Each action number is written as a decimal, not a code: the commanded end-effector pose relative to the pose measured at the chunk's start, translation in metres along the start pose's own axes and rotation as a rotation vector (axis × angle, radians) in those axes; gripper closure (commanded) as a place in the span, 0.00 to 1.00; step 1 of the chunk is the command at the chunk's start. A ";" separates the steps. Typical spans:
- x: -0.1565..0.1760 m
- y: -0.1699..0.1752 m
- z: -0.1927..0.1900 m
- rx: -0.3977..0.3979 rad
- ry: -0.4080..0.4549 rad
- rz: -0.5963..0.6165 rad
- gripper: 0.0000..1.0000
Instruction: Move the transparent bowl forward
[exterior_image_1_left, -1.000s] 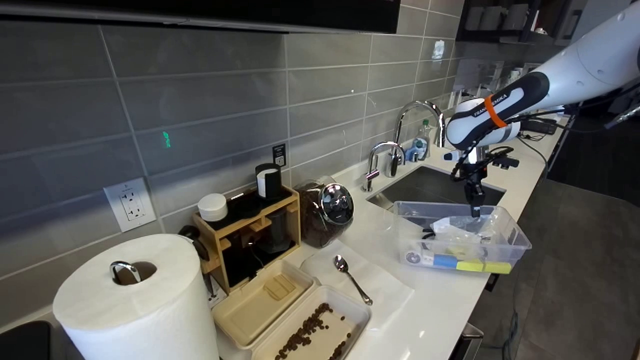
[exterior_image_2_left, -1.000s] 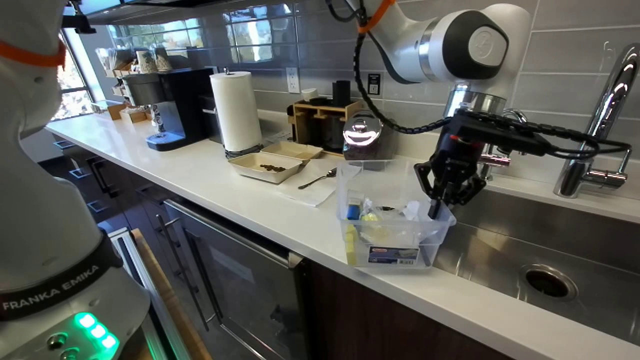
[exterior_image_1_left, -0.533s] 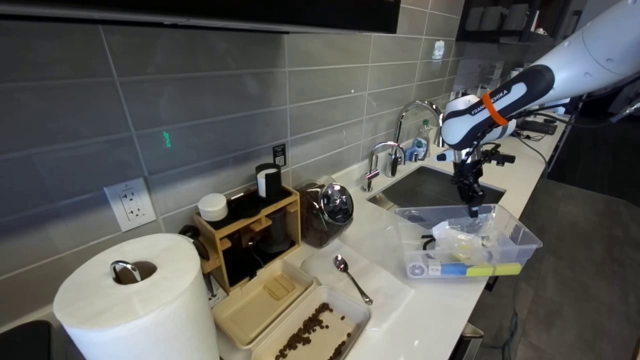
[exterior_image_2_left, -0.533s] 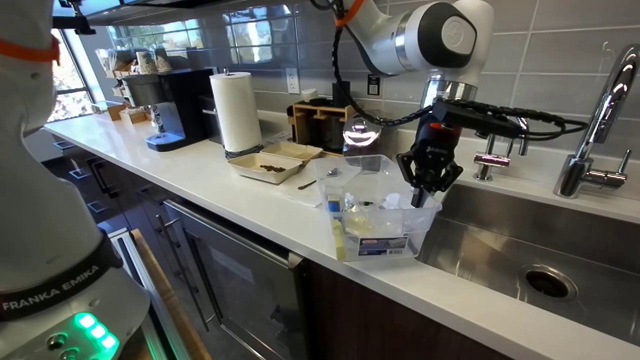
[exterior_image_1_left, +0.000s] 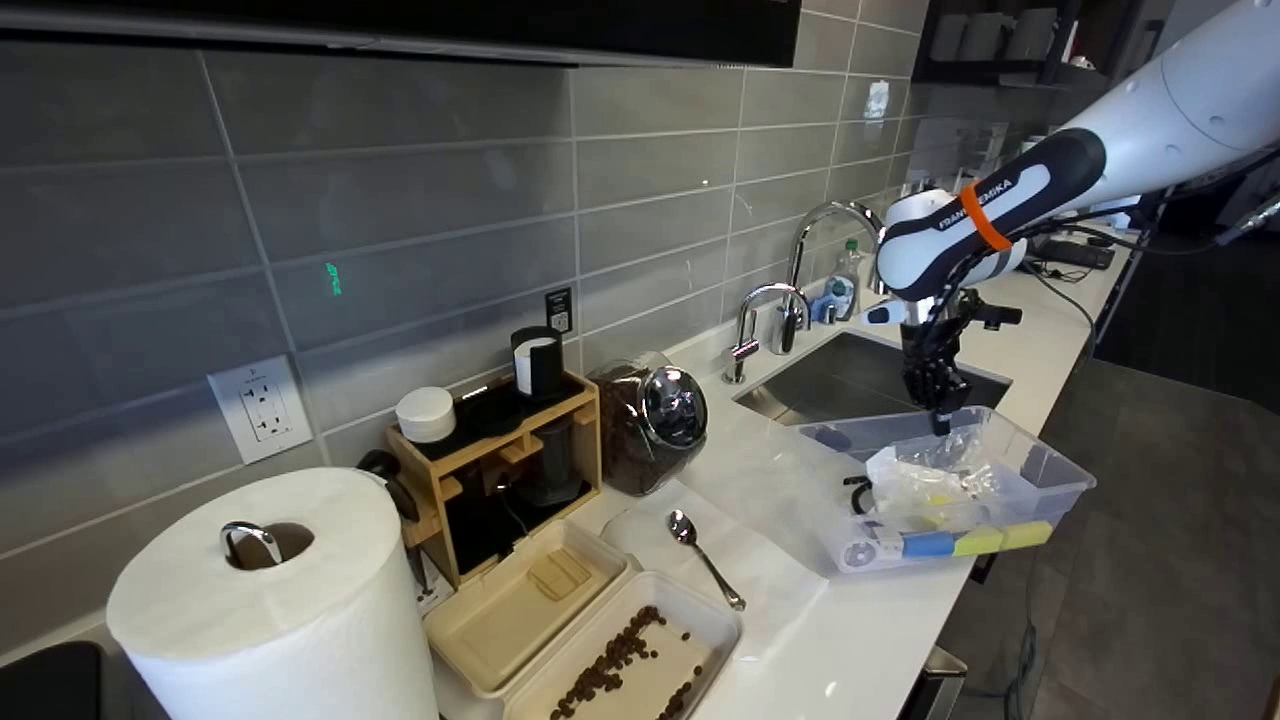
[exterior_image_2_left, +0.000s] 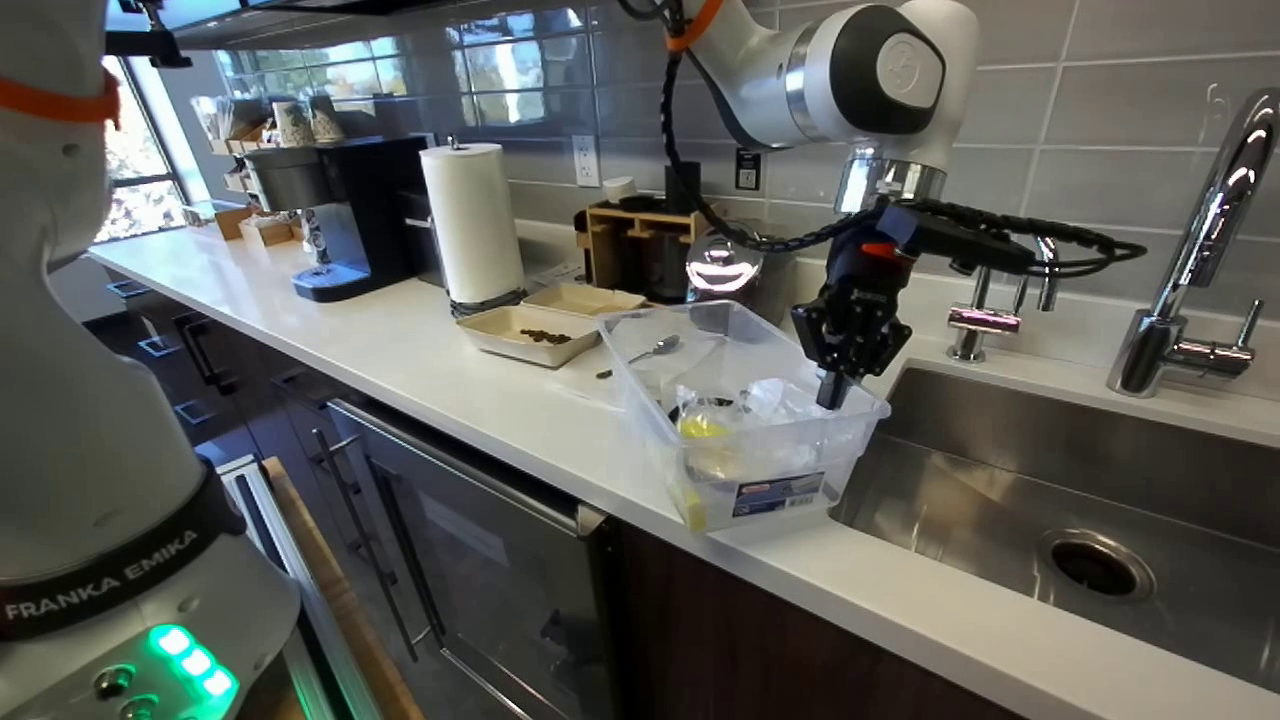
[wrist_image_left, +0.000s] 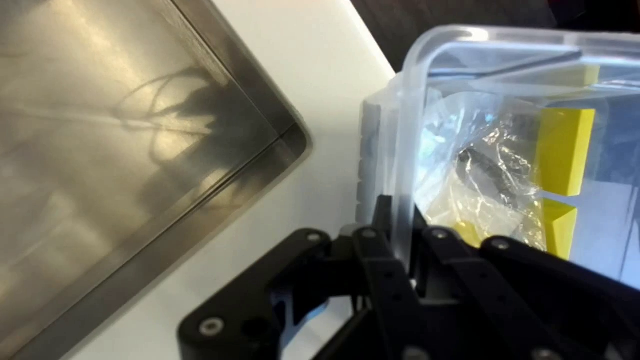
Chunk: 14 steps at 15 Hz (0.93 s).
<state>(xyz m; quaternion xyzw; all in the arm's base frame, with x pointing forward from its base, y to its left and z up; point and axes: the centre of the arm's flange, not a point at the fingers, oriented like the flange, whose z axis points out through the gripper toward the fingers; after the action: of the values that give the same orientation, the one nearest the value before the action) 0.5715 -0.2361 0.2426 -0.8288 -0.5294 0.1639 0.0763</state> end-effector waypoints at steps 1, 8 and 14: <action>0.010 -0.008 -0.017 -0.017 -0.007 -0.170 0.98; 0.069 -0.035 -0.033 -0.104 -0.014 -0.391 0.98; 0.111 -0.053 -0.023 -0.244 -0.022 -0.452 0.98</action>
<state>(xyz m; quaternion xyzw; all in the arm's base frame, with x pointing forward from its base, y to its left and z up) 0.5970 -0.1295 0.2601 -0.7058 -0.7006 0.1005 0.0282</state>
